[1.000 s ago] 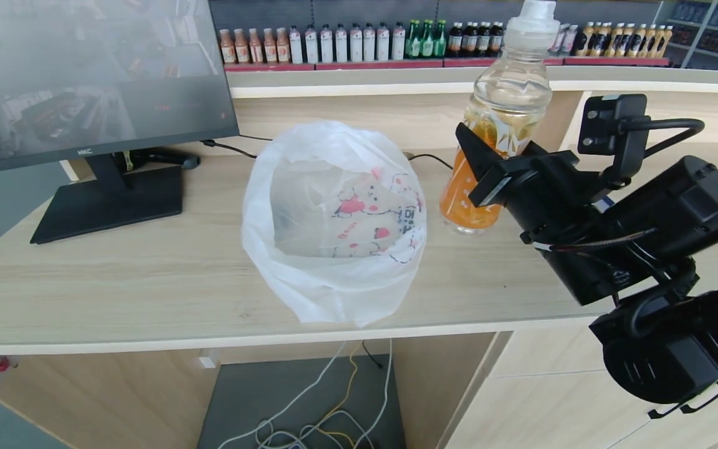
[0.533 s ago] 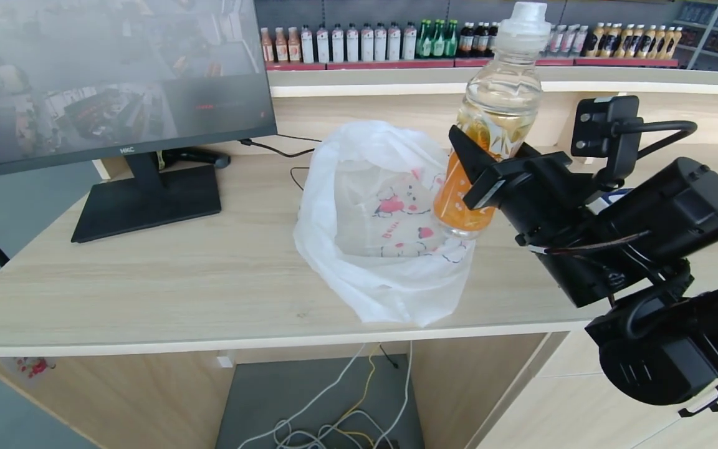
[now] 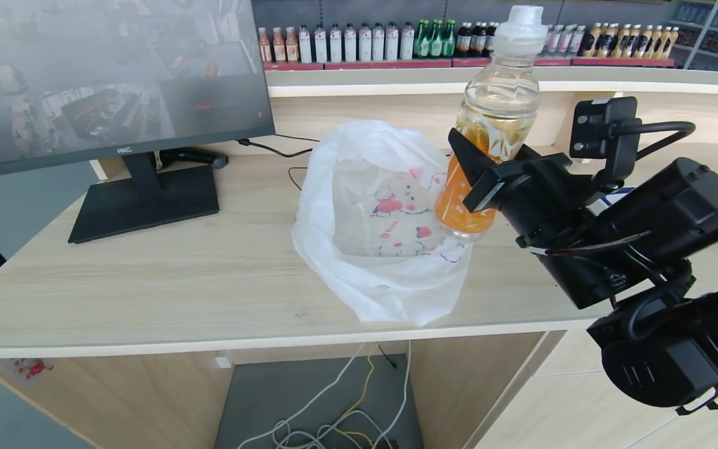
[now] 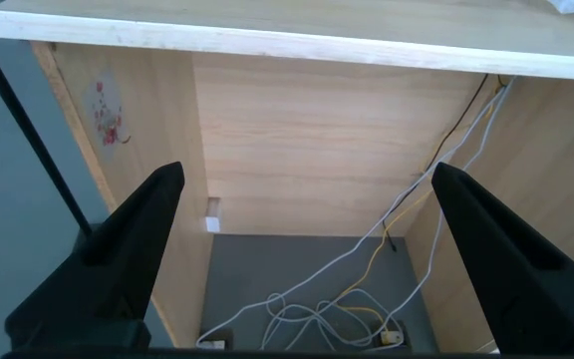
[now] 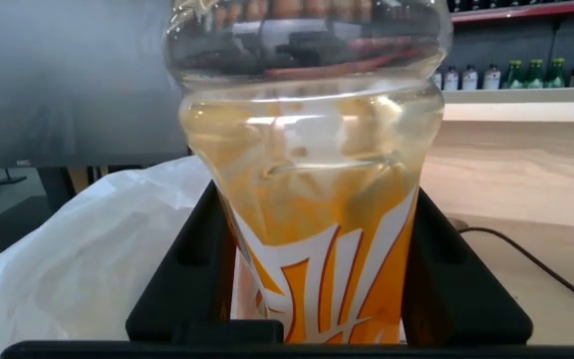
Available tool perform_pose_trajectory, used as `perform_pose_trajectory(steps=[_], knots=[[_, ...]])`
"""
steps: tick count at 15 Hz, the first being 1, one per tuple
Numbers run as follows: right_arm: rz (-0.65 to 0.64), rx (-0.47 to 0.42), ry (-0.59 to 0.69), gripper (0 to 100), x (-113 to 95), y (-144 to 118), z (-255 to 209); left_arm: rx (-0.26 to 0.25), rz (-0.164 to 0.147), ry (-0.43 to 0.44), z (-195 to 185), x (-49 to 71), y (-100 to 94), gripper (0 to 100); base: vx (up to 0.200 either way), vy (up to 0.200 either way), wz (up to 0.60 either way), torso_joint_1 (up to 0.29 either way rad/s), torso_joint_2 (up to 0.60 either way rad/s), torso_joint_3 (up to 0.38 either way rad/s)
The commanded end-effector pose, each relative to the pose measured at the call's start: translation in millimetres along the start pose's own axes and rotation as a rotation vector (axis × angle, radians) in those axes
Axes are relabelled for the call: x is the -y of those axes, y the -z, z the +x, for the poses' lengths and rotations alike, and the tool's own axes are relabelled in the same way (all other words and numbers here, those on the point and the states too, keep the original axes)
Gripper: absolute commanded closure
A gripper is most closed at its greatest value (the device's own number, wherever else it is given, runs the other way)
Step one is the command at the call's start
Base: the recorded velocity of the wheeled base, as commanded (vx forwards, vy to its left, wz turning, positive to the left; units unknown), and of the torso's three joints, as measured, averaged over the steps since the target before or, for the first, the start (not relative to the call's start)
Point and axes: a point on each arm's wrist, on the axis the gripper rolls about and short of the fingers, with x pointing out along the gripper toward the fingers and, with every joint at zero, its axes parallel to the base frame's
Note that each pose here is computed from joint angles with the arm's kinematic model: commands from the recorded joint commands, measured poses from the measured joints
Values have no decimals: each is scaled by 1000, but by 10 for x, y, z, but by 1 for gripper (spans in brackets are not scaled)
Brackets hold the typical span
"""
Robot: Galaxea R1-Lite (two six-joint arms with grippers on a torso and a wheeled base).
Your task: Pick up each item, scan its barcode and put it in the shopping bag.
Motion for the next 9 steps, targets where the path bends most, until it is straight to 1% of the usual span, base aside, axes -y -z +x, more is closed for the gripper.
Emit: perform_pose_trajectory(steps=[1,2,4,6,9], knots=[[0,5,2,100,-6,31,57,0,0,-1,0,0,0,0,0,0,0,0,0,0],[3,0,-3,100,-32,38,108,0,1,-1,0,0,0,0,0,0,0,0,0,0],[14,-51,-37,100,-155,35,211,0,0,1,0,0,0,0,0,0,0,0,0,0],[13,-86,-45,100,-196,128,291,0,0,1,0,0,0,0,0,0,0,0,0,0],[15,-59,-38,100,-241,188,547,0,0,-1,0,0,0,0,0,0,0,0,0,0]])
